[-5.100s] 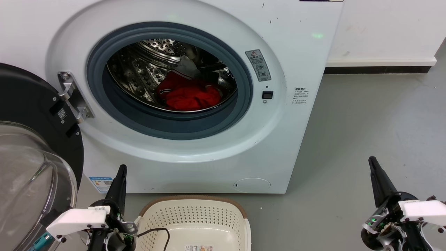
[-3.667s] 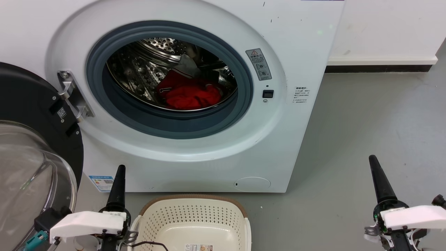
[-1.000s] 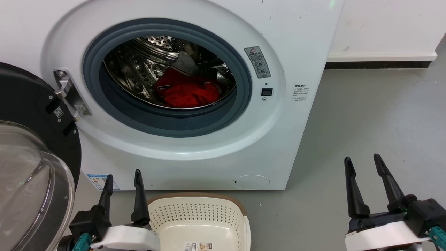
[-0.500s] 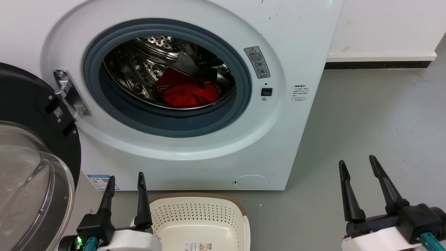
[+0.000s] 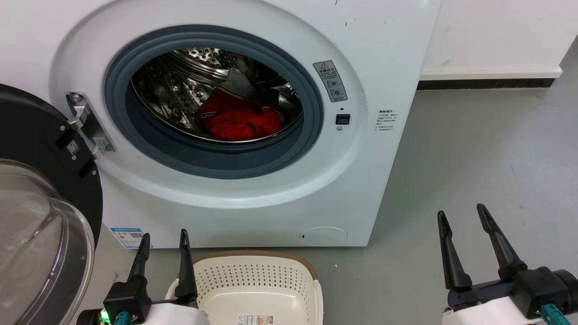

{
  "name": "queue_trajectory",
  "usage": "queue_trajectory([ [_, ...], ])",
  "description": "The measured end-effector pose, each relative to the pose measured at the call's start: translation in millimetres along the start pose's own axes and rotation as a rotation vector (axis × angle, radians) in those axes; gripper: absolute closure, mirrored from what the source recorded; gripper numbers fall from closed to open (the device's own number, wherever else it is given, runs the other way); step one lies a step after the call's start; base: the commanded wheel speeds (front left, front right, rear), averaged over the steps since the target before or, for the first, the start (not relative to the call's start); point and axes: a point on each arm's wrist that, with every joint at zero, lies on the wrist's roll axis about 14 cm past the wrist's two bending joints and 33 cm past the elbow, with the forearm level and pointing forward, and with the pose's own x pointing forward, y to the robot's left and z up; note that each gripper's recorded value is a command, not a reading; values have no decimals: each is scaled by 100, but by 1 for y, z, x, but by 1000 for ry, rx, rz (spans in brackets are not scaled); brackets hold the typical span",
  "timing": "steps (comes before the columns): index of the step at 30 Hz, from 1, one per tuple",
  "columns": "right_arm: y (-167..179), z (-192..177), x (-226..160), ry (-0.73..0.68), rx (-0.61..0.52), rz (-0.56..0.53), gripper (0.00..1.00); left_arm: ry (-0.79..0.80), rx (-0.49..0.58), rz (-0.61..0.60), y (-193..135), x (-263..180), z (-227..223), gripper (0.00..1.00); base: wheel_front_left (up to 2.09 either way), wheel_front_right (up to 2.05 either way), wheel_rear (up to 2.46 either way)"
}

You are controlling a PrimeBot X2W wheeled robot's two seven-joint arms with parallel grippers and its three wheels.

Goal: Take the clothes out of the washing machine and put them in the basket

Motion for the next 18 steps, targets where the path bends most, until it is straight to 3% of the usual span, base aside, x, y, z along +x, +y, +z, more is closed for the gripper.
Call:
queue_trajectory([
  [18,1,-4,0,11,4,4,0,24,0,1,2,1,-8,0,0,0,0],
])
